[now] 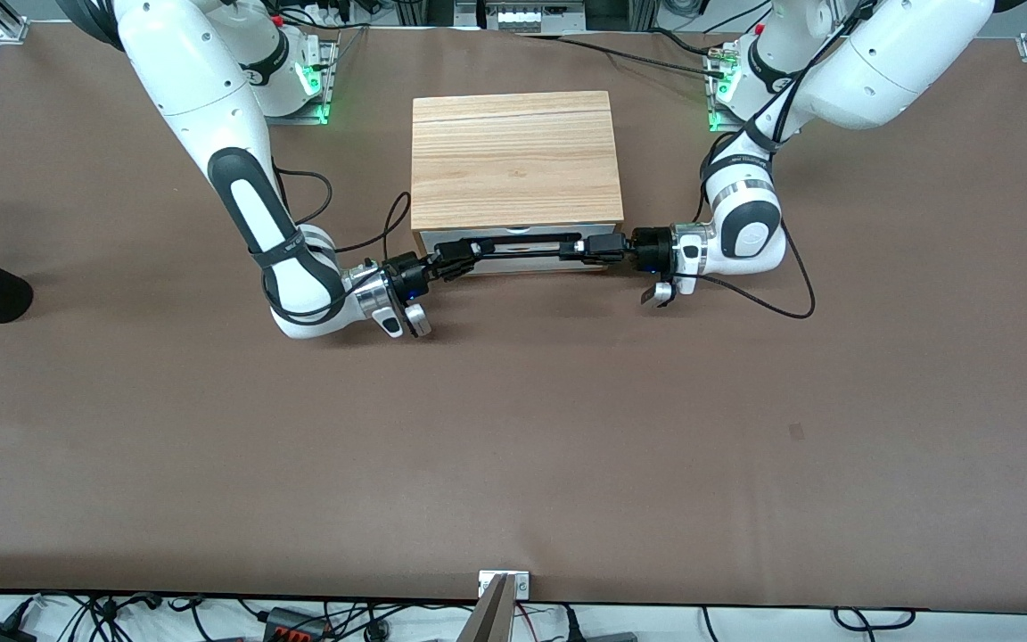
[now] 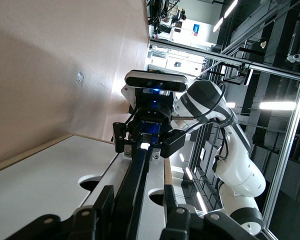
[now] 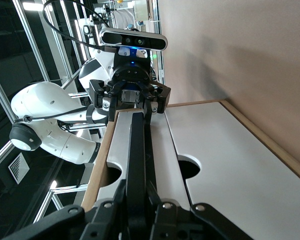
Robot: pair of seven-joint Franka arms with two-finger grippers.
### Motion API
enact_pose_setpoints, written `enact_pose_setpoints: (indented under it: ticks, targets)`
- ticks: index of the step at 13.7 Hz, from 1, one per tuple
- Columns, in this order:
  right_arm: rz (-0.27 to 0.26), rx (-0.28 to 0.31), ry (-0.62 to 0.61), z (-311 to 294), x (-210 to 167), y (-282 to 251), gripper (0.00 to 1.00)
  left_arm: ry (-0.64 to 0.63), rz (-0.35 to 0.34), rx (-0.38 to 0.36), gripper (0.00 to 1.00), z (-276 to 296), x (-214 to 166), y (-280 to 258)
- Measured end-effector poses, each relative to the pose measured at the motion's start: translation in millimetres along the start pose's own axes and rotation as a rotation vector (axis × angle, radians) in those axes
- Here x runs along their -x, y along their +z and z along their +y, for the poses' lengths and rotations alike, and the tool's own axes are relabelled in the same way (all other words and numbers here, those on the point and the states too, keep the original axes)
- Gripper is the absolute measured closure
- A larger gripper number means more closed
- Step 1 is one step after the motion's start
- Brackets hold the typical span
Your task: Pull top drawer with both arms simultaneously
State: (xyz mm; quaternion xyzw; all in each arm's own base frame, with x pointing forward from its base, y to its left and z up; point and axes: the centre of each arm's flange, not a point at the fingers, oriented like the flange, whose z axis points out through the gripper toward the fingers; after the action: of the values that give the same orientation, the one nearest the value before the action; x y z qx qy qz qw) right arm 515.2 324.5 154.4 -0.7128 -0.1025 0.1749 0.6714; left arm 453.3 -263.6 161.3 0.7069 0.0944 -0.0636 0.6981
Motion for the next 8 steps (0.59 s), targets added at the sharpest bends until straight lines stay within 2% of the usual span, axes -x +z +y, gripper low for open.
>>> enact_pose_setpoints:
  ticks: [3,7,8]
  targets:
    - [0.0,0.0,0.0,0,0,0,0.83,0.038,-0.005,0.004,0.54,-9,4,2]
    - [0.0,0.0,0.0,0,0,0,0.83,0.047,0.014,0.028,0.61,-24,7,5]
    - [0.0,0.0,0.0,0,0,0,0.83,0.047,0.014,0.034,0.67,-23,7,6]
